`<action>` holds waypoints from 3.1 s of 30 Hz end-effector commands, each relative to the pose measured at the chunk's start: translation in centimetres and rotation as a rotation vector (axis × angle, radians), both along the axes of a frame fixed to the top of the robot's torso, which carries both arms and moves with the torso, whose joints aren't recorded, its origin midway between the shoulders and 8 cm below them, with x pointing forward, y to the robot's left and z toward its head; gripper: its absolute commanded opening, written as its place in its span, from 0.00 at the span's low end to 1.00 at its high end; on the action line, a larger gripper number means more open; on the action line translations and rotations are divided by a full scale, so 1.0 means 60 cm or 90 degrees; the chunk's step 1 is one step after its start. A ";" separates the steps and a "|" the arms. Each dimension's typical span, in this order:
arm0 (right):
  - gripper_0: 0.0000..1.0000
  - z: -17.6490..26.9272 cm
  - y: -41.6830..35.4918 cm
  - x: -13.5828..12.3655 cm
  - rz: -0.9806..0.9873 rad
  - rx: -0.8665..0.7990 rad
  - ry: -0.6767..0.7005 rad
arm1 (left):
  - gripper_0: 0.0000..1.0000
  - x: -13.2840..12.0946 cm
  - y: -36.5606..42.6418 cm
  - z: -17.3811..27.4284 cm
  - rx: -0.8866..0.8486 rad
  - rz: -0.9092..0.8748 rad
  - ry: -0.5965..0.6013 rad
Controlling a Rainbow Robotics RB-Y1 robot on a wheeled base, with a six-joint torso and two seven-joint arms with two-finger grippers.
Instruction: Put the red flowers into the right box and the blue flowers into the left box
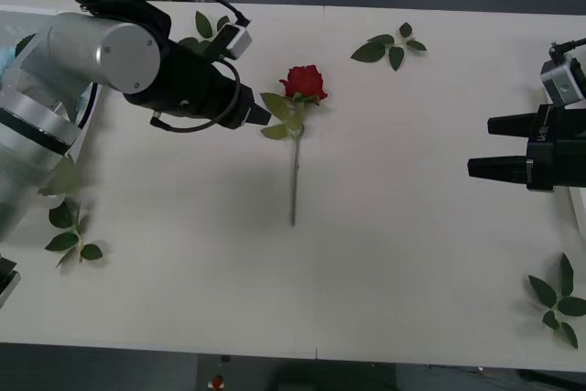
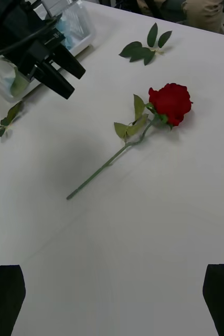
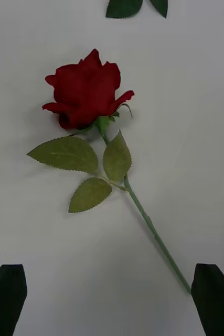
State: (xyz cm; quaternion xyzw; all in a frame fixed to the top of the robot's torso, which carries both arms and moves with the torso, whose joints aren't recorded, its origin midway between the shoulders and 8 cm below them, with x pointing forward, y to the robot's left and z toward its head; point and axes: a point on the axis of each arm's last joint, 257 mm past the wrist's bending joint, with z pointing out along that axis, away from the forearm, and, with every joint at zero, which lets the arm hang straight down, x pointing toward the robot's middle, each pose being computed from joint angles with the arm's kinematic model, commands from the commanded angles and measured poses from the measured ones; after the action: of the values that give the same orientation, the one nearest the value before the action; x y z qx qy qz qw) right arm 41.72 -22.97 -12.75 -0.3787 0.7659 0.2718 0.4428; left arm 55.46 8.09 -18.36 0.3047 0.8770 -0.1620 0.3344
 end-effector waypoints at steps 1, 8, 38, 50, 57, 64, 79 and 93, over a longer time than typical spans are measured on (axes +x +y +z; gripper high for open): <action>1.00 0.029 -0.001 0.006 0.008 -0.015 -0.047 | 0.92 0.018 -0.048 0.044 -0.009 0.002 -0.049; 1.00 0.030 0.000 0.006 0.008 -0.014 -0.048 | 0.92 0.022 -0.102 0.029 0.024 -0.002 -0.084; 1.00 0.033 -0.002 0.011 0.001 -0.012 -0.053 | 0.92 -0.004 -0.141 -0.167 0.158 -0.051 -0.061; 1.00 0.034 -0.001 0.012 0.000 -0.010 -0.054 | 0.92 -0.008 -0.122 -0.196 0.183 -0.051 -0.045; 1.00 0.034 -0.002 0.012 -0.001 -0.010 -0.055 | 0.91 -0.008 -0.121 -0.198 0.195 -0.059 -0.052; 1.00 0.035 -0.002 0.013 -0.001 -0.010 -0.057 | 0.90 -0.003 -0.113 -0.205 0.265 -0.089 -0.091; 1.00 0.035 -0.002 0.013 0.000 -0.011 -0.058 | 0.85 -0.002 -0.111 -0.206 0.276 -0.092 -0.097; 1.00 0.034 -0.002 0.013 0.002 -0.014 -0.063 | 0.40 -0.001 -0.107 -0.210 0.279 -0.090 -0.095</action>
State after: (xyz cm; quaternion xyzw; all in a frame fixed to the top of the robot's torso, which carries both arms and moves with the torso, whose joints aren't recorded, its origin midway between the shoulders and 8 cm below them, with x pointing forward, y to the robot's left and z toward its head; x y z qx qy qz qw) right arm 42.41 -23.10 -12.22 -0.3740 0.7615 0.2653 0.4581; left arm 54.14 1.92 -32.83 0.4388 0.8488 0.0266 0.2938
